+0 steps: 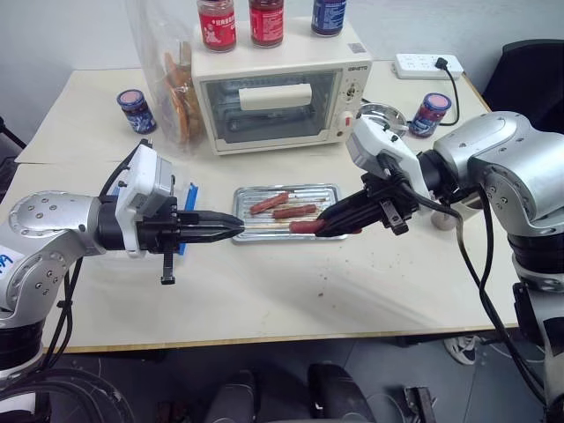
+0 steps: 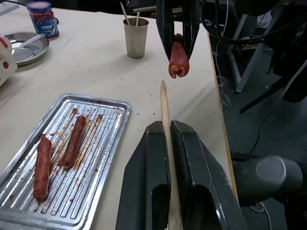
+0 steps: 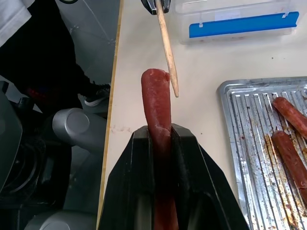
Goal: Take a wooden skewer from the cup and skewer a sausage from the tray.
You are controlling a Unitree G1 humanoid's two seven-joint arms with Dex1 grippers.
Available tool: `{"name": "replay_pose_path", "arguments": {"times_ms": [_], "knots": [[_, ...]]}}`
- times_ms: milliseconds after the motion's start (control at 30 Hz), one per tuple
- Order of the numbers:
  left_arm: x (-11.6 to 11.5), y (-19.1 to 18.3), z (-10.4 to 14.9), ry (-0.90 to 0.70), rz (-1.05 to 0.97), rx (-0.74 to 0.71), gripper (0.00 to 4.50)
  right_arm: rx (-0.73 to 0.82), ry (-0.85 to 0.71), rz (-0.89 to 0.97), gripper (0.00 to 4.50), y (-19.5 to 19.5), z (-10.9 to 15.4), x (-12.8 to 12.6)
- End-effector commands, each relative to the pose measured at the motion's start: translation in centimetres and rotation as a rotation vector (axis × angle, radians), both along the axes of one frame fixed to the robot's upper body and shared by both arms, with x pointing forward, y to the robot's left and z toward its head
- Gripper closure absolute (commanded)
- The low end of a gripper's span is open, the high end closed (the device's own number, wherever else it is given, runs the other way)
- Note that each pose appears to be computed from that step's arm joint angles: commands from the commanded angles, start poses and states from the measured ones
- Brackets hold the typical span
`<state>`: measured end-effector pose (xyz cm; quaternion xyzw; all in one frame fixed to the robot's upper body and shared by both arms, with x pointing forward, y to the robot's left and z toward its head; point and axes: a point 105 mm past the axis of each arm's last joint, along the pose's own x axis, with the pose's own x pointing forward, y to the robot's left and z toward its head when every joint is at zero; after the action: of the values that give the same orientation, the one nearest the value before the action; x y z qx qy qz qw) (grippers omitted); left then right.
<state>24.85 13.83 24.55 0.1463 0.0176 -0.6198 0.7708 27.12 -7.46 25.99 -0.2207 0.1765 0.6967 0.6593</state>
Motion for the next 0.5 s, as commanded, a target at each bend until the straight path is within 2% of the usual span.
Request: {"name": "replay_pose_path", "arguments": {"times_ms": [33, 500], "knots": [[-0.5, -0.5, 0.7, -0.037, -0.021, -0.005, 4.50, 0.017, -0.042, 0.003, 4.27, -0.1, 0.8, -0.3], [-0.2, 0.5, 0.8, -0.044, 0.008, 0.014, 4.50, -0.009, -0.056, -0.067, 4.27, -1.4, -0.3, 1.3]]}}
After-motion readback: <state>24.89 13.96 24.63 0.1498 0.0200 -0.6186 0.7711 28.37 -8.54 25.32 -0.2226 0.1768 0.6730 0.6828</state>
